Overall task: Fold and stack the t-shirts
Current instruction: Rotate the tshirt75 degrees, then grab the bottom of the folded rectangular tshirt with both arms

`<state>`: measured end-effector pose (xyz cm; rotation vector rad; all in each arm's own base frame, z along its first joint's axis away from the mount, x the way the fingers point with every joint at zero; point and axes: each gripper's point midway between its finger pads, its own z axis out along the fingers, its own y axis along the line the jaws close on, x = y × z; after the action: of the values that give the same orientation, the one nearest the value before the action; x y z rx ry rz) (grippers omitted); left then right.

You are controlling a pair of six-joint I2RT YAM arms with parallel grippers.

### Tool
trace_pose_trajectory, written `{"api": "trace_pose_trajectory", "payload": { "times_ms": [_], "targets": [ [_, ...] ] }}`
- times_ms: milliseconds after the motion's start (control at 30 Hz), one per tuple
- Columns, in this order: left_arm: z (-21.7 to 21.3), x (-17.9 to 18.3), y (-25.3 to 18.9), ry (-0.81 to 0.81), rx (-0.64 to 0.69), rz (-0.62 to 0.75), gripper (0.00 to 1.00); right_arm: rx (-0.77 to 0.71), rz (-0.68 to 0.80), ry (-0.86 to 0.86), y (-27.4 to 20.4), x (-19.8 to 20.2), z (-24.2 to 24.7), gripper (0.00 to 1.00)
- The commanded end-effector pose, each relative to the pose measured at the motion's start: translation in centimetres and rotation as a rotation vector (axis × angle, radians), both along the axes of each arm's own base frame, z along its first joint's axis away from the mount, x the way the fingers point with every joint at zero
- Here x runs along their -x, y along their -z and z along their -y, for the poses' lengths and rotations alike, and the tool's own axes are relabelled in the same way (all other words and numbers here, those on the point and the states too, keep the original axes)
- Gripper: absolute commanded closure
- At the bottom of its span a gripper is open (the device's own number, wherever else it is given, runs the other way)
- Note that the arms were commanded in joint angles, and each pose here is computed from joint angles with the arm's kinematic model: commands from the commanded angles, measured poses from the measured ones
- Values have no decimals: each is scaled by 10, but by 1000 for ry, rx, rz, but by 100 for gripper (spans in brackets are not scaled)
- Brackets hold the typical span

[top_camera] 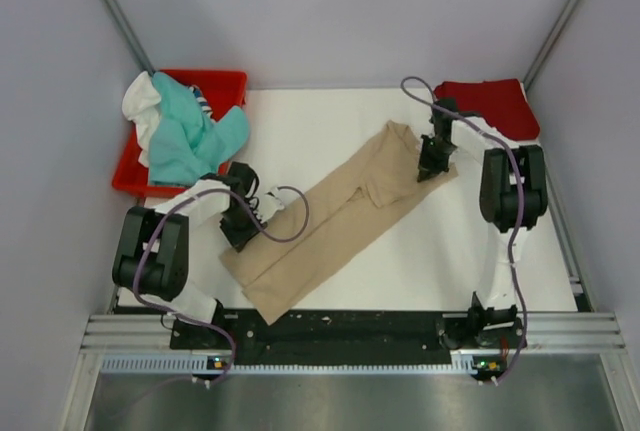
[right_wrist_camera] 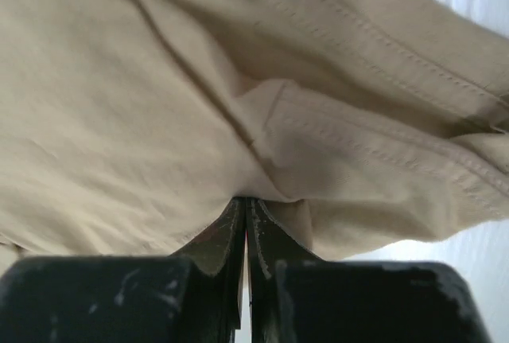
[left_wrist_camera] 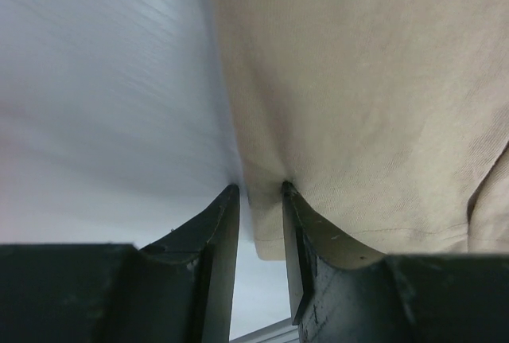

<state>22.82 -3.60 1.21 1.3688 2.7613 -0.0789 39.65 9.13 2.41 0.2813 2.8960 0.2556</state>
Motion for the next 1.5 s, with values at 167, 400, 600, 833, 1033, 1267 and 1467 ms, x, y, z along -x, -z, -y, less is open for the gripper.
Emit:
{"api": "trace_pose_trajectory", "payload": {
  "times_ms": [167, 400, 600, 833, 1033, 1267, 1467],
  "targets": [
    [60, 83, 7, 265, 142, -164, 65, -288, 145, 83, -4, -160, -45, 100],
    [118, 85, -35, 391, 331, -153, 64, -523, 467, 27, -88, -231, -72, 95],
    [113, 83, -82, 480, 367, -9, 57, -410, 766, -275, -231, -180, -75, 62],
    [136, 84, -78, 632, 556, 148, 51, -377, 940, -756, -243, -18, -131, 41],
    [124, 87, -42, 826, 512, 209, 52, -261, 1044, -1274, -188, 125, -167, 38],
    [99, 83, -9, 852, 369, 197, 47, -301, 992, -1677, -114, 241, -187, 29],
    [93, 93, 0, 874, 355, 144, 41, -227, 909, -1978, -66, 286, -206, 31]
  ]
}}
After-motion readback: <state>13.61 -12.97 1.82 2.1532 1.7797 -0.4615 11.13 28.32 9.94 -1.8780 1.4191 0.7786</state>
